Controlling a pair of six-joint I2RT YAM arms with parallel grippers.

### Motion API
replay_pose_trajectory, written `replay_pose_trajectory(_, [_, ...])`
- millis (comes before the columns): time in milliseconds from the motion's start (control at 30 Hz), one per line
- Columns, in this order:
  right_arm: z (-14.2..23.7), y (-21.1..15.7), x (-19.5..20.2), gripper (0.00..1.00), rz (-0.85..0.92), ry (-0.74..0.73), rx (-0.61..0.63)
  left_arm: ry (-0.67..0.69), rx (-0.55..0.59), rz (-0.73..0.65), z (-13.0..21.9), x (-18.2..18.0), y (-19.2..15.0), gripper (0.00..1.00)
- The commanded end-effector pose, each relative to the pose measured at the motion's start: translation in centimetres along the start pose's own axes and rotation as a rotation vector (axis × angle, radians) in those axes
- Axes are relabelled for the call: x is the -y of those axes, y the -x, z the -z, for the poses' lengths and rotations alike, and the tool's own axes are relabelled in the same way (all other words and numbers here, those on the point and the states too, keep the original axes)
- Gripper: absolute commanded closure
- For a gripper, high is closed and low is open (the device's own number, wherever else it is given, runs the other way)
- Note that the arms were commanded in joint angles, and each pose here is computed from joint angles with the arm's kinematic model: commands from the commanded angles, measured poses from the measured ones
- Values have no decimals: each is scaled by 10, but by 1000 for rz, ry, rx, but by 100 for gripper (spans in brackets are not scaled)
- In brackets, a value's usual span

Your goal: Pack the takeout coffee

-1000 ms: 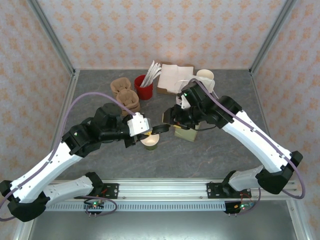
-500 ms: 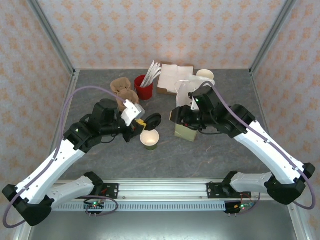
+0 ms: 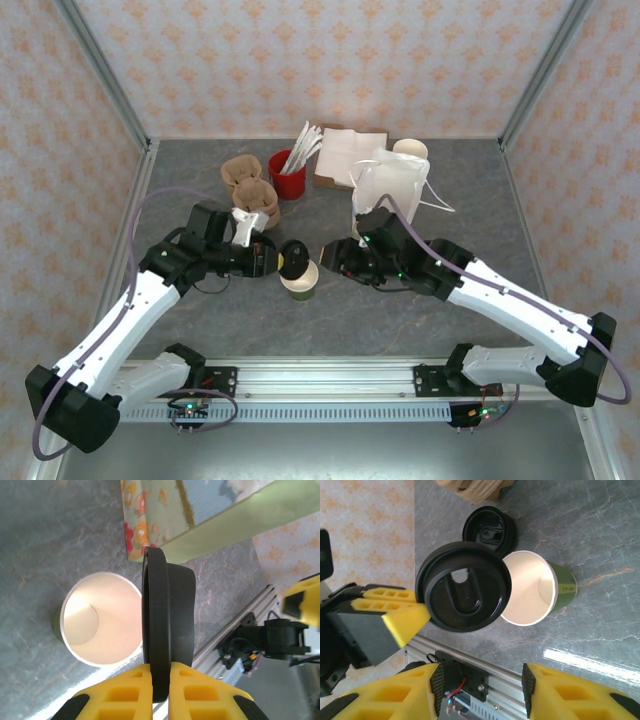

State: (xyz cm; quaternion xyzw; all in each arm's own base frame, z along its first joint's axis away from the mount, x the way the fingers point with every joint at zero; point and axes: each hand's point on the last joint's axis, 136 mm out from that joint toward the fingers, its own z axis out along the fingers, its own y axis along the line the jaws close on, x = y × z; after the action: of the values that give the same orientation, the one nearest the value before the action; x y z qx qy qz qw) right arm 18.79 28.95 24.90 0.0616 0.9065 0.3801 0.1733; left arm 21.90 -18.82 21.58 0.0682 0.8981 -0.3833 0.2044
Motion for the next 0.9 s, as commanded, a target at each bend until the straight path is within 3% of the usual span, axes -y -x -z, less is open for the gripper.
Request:
replay_pose_trajectory(0, [-11,11,-4,53,-81,44,83,-84,-21,130,0,6,-6,88])
replay_pose_trajectory(400, [-48,13,12,51,-133,-12,109,-117,-65,260,-17,-14,-6,86])
replay_pose_trajectory(867, [-71,13,36,50,-147,-80,131,-137,-130,305,-31,-31,-13,87])
